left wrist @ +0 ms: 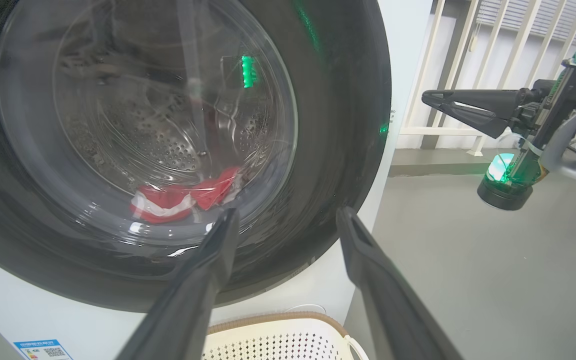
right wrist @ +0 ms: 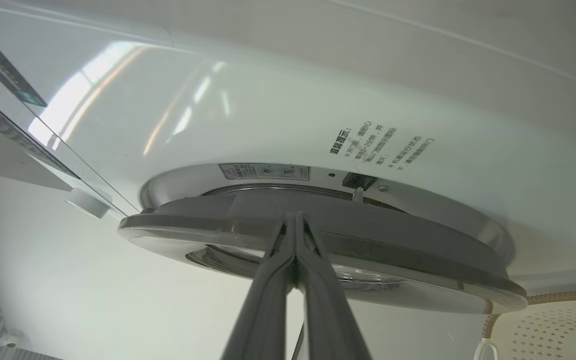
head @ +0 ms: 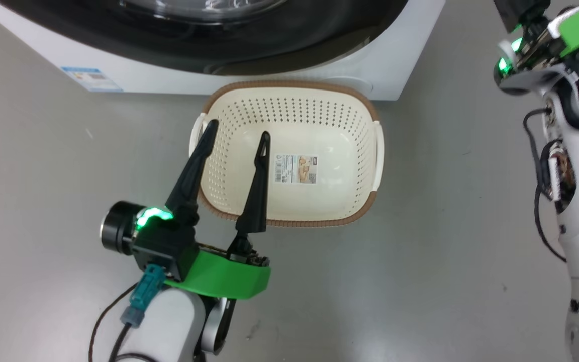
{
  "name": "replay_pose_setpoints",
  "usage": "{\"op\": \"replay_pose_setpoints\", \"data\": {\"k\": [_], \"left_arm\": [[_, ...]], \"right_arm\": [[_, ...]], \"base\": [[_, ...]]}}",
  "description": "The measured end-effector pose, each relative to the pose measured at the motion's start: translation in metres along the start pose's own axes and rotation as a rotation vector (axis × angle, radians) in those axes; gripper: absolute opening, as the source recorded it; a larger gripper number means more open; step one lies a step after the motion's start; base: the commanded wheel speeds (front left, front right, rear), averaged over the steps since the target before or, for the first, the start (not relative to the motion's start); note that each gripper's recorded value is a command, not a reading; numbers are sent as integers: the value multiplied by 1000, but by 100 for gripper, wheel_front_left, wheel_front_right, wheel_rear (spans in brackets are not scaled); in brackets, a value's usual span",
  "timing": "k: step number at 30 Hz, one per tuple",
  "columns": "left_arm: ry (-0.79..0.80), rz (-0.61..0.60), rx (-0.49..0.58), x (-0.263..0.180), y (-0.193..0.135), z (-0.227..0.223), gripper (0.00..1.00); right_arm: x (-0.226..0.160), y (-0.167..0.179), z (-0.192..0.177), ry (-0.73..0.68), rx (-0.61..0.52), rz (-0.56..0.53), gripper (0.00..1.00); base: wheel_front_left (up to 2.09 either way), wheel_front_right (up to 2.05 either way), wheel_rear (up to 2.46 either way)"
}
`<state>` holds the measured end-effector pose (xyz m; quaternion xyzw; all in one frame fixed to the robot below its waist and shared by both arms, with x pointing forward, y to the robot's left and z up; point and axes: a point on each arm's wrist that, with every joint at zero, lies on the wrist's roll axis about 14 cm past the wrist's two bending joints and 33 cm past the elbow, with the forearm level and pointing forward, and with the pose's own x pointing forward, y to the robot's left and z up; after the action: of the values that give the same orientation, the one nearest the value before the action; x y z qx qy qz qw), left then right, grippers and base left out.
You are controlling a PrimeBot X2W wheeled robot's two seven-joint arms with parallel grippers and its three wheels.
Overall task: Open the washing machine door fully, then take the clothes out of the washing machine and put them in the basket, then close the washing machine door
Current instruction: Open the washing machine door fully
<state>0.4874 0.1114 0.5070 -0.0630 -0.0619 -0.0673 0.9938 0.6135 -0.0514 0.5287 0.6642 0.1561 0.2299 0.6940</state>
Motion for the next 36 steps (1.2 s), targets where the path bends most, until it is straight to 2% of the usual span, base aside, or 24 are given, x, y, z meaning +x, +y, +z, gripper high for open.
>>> {"op": "replay_pose_setpoints", "data": {"k": [25, 28, 36], "left_arm": [[58, 41, -4, 5, 13, -24, 100], [62, 42, -4, 4, 14, -25, 100], [56, 37, -9, 4, 11, -20, 100]], "right_arm": [[60, -23, -23, 225, 141, 3, 0], [61, -20, -28, 261, 163, 16, 0], [54, -3, -37, 331, 134, 36, 0]], "base": [[0, 0, 0], [0, 0, 0], [0, 0, 0]]}}
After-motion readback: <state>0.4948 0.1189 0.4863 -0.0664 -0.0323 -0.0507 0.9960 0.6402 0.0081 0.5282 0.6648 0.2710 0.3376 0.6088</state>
